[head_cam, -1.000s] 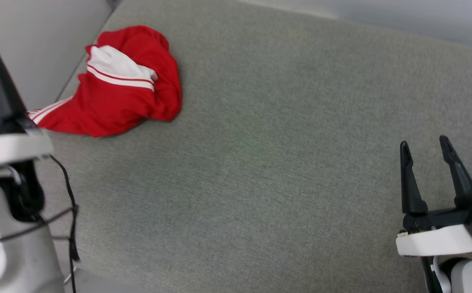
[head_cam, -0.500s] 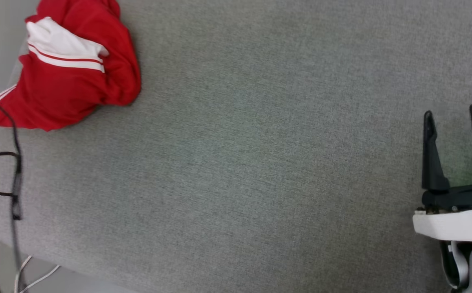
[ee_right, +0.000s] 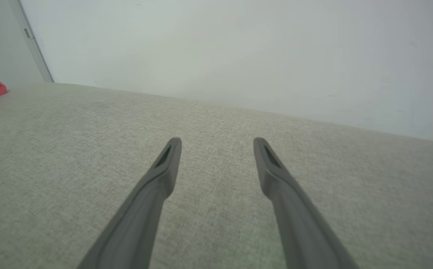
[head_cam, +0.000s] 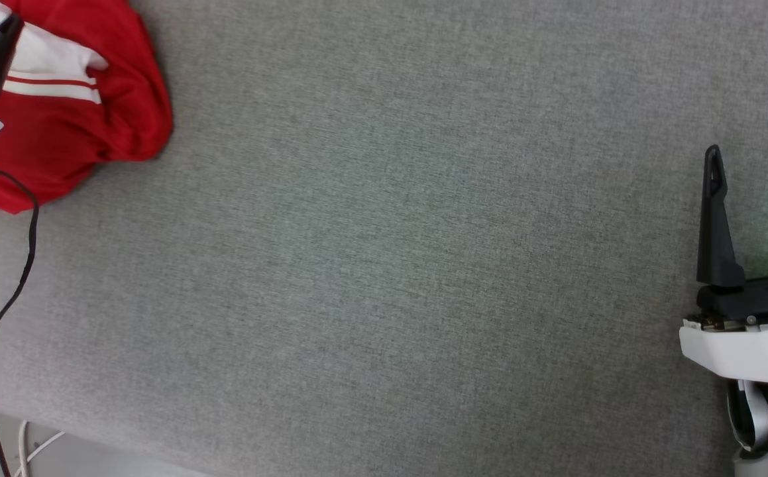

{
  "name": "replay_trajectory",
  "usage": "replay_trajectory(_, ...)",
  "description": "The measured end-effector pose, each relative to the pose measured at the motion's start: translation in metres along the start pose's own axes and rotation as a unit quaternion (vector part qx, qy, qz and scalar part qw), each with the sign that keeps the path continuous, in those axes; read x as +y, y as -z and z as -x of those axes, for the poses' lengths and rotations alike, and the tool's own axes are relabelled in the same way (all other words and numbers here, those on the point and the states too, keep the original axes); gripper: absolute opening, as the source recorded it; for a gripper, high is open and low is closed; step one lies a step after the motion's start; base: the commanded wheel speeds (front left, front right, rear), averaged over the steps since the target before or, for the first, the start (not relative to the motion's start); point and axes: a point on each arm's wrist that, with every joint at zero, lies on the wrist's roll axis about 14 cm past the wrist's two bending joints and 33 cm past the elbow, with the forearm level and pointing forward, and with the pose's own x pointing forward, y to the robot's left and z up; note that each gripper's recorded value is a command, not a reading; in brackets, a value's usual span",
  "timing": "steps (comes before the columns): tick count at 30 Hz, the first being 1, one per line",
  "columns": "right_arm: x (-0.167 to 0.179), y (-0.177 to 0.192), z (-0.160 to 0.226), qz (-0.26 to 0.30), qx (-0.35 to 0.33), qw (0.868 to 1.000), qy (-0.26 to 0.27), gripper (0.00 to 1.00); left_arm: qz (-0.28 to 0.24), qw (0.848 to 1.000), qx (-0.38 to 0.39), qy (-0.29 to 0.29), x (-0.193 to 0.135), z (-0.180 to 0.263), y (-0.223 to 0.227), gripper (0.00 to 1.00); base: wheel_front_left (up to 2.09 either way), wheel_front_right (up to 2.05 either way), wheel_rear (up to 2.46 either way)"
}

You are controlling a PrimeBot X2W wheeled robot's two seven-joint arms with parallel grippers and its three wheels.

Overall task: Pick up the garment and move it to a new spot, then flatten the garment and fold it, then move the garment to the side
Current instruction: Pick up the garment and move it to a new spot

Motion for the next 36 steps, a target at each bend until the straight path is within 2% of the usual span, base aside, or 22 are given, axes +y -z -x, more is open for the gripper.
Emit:
replay_trajectory(3, -0.002, 0.006, 0.0, 0.002, 0.004, 1.0, 0.002, 1.0, 0.02, 0.997, 0.072, 0.018, -0.009, -0.01, 0.021, 1.0, 0.0, 0.0, 0.0)
replay_trajectory(7, -0.007, 0.011, 0.0, 0.003, 0.009, 1.0, 0.007, 1.0, 0.03, 0.986, 0.161, 0.035, -0.016, -0.016, 0.046, 1.0, 0.0, 0.0, 0.0)
replay_trajectory(13, -0.016, 0.022, 0.002, 0.004, 0.019, 1.0, 0.018, 1.0, 0.01, 0.954, 0.297, 0.046, -0.026, -0.022, 0.098, 1.0, 0.0, 0.0, 0.0)
replay_trajectory(16, -0.017, 0.025, 0.003, 0.002, 0.022, 1.0, 0.019, 1.0, -0.008, 0.949, 0.312, 0.047, -0.029, -0.023, 0.107, 1.0, 0.0, 0.0, 0.0)
replay_trajectory(17, -0.017, 0.024, 0.002, 0.002, 0.02, 1.0, 0.019, 1.0, -0.016, 0.949, 0.312, 0.046, -0.029, -0.024, 0.107, 0.26, 0.0, 0.0, 0.0)
replay_trajectory(18, -0.017, 0.023, 0.002, 0.002, 0.02, 1.0, 0.019, 1.0, -0.015, 0.95, 0.309, 0.048, -0.029, -0.024, 0.106, 0.26, 0.0, 0.0, 0.0)
replay_trajectory(19, -0.017, 0.022, 0.002, 0.002, 0.019, 1.0, 0.019, 1.0, -0.011, 0.95, 0.307, 0.05, -0.03, -0.023, 0.106, 0.0, 0.0, 0.0, 0.0)
replay_trajectory(25, -0.018, 0.007, 0.003, -0.001, 0.007, 1.0, 0.022, 1.0, -0.021, 0.963, 0.264, 0.051, -0.027, -0.016, 0.084, 0.0, 0.0, 0.0, 0.0)
replay_trajectory(30, -0.017, -0.015, 0.007, -0.008, -0.008, 1.0, 0.023, 1.0, -0.046, 0.981, 0.179, 0.063, -0.027, -0.001, 0.024, 0.0, 0.0, 0.0, 0.0)
replay_trajectory(33, -0.017, -0.03, 0.01, -0.01, -0.021, 0.999, 0.025, 1.0, -0.07, 0.986, 0.126, 0.084, -0.039, 0.012, -0.011, 0.0, 0.0, 0.0, 0.0)
replay_trajectory(36, -0.016, -0.044, 0.014, -0.013, -0.032, 0.999, 0.025, 1.0, -0.106, 0.985, 0.08, 0.111, -0.06, 0.026, -0.04, 0.0, 0.0, 0.0, 0.0)
